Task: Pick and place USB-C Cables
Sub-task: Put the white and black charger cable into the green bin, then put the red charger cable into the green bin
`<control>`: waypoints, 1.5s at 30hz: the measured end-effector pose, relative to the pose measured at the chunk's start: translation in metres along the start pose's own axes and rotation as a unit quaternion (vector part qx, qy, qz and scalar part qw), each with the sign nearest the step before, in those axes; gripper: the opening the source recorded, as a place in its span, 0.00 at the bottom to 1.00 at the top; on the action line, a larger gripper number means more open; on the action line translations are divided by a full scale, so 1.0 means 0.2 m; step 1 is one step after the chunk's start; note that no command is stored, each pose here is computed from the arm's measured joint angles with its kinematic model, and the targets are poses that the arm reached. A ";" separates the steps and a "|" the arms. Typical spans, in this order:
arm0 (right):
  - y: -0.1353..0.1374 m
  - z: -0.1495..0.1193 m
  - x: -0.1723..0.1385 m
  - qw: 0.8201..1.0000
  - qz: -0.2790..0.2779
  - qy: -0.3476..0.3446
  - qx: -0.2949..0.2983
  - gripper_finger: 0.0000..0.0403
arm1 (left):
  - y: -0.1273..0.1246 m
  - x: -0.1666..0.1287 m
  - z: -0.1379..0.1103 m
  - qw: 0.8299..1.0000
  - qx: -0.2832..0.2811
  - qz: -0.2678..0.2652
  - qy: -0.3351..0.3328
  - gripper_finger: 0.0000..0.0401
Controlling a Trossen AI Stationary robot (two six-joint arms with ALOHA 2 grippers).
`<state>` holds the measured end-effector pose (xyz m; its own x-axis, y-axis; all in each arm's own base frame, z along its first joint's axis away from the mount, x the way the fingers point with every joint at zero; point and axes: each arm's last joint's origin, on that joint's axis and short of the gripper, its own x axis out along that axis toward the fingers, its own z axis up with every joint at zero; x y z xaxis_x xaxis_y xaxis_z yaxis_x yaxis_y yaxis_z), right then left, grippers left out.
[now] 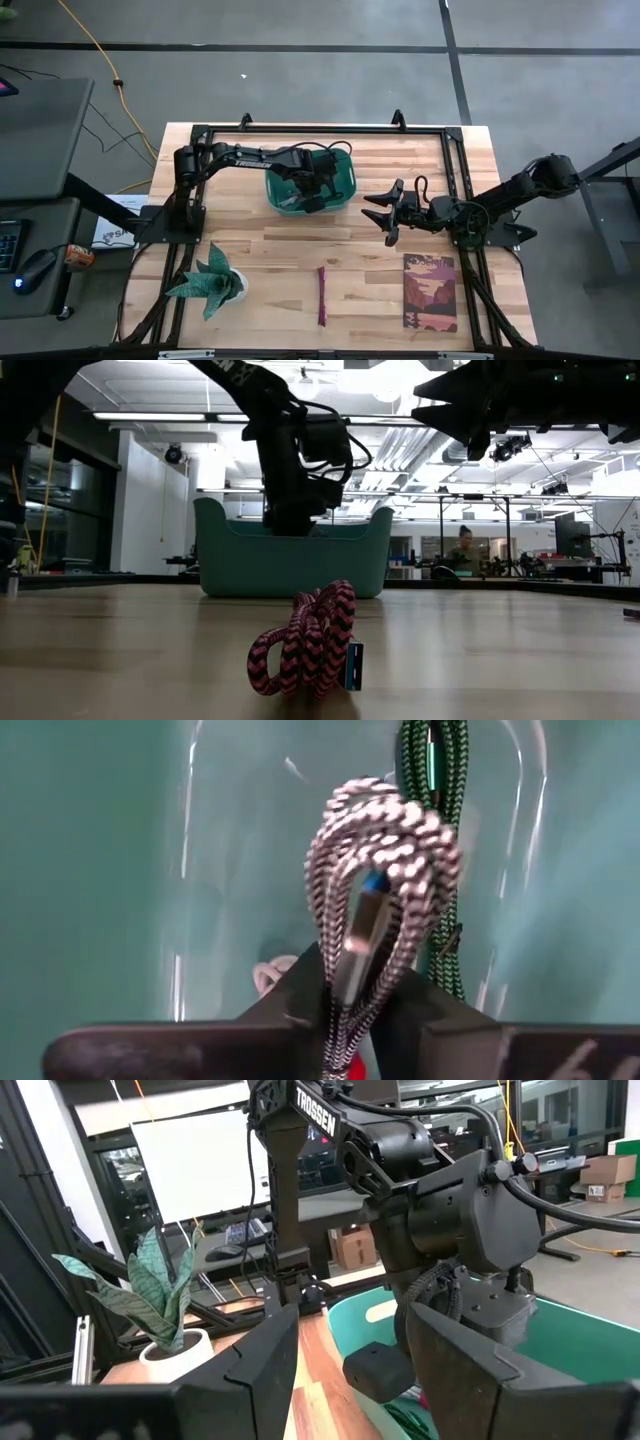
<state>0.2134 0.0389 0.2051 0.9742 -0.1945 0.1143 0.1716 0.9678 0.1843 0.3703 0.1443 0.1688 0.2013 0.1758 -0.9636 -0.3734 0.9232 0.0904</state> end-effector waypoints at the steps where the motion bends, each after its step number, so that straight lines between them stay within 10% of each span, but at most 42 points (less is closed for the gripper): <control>1: 0.00 0.00 0.00 1.000 0.000 0.000 0.000 0.44 | 0.00 0.00 0.00 1.000 0.000 0.000 0.000 0.13; 17: 0.00 0.00 0.00 1.000 -0.002 0.001 -0.002 0.44 | 0.02 -0.18 0.11 1.000 -0.001 0.023 -0.010 0.50; 30: 0.00 -0.01 0.00 1.000 -0.002 0.011 -0.007 0.44 | -0.02 -0.79 -0.04 0.985 -0.057 0.017 -0.160 0.48; 36: 0.00 -0.01 0.00 1.000 -0.001 0.011 -0.007 0.44 | -0.22 -0.98 -0.31 0.937 -0.024 -0.051 -0.344 0.46; 45: 0.00 -0.01 0.00 1.000 -0.001 0.011 -0.005 0.44 | -0.41 -0.80 -0.76 0.809 0.009 -0.158 -0.566 0.46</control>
<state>0.2136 0.0390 0.2028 0.9768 -0.1933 0.0923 0.1753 0.9690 0.1741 0.2300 -0.0114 0.2771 0.9884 0.1200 -0.0931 -0.1293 0.9864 -0.1018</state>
